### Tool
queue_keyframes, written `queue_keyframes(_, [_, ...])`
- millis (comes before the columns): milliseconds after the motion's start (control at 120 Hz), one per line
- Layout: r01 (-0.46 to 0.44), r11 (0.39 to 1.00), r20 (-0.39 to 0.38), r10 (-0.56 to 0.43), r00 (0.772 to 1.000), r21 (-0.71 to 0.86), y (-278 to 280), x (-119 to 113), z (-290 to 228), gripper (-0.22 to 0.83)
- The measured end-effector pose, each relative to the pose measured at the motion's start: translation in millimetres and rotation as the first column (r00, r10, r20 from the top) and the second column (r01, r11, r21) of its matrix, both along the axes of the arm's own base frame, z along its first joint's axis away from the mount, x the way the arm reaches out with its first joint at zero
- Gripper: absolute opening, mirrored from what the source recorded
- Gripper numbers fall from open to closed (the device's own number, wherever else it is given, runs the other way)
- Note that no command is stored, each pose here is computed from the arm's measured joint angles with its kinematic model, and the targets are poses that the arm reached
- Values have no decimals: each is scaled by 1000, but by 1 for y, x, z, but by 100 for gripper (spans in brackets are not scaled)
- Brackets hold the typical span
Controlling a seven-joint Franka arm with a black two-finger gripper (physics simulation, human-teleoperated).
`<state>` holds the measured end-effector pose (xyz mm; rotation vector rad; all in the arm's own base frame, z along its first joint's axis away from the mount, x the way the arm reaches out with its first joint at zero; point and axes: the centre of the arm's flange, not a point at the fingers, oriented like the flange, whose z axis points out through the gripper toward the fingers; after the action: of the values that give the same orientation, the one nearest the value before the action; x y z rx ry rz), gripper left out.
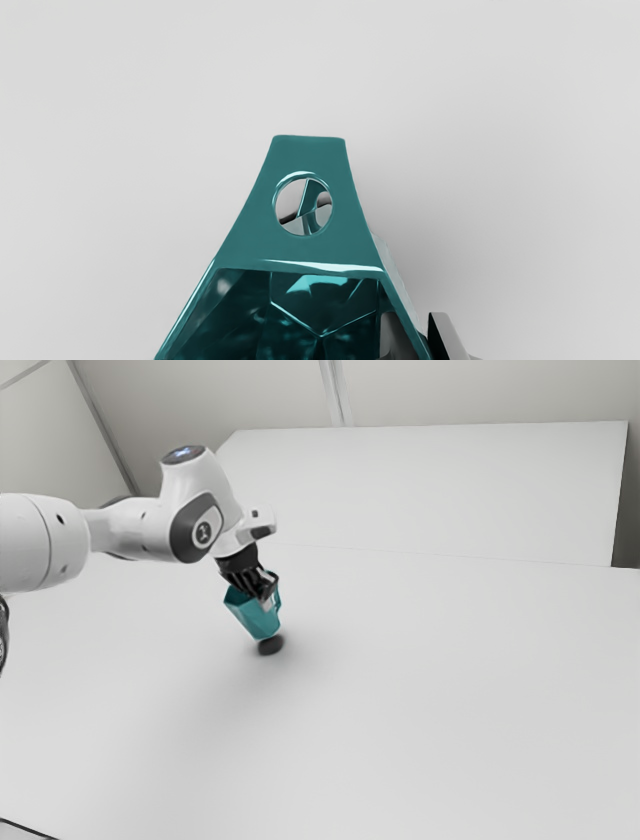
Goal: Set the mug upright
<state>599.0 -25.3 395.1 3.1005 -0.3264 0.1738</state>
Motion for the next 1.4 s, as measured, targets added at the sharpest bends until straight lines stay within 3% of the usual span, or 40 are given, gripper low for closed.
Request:
queue_keyframes(425, [-116, 993, -52, 115, 992, -1, -1, 6, -44, -15])
queue_keyframes(483, [-126, 992, -55, 125, 991, -4, -1, 6, -46, -8])
queue_keyframes(608, [-142, 990, -55, 141, 988, -16, -1, 7, -44, 20])
queue_keyframes(700, [-145, 989, -45, 144, 988, -21, -4, 6, -37, 34])
queue_keyframes(958, [-149, 988, 10, 150, 989, -35, -6, 5, 27, 53])
queue_keyframes(1217, [-155, 988, 17, 155, 988, -26, 17, 22, 119, 59])
queue_keyframes(1400, [-126, 992, 14, 126, 992, -1, 18, 21, 175, 61])
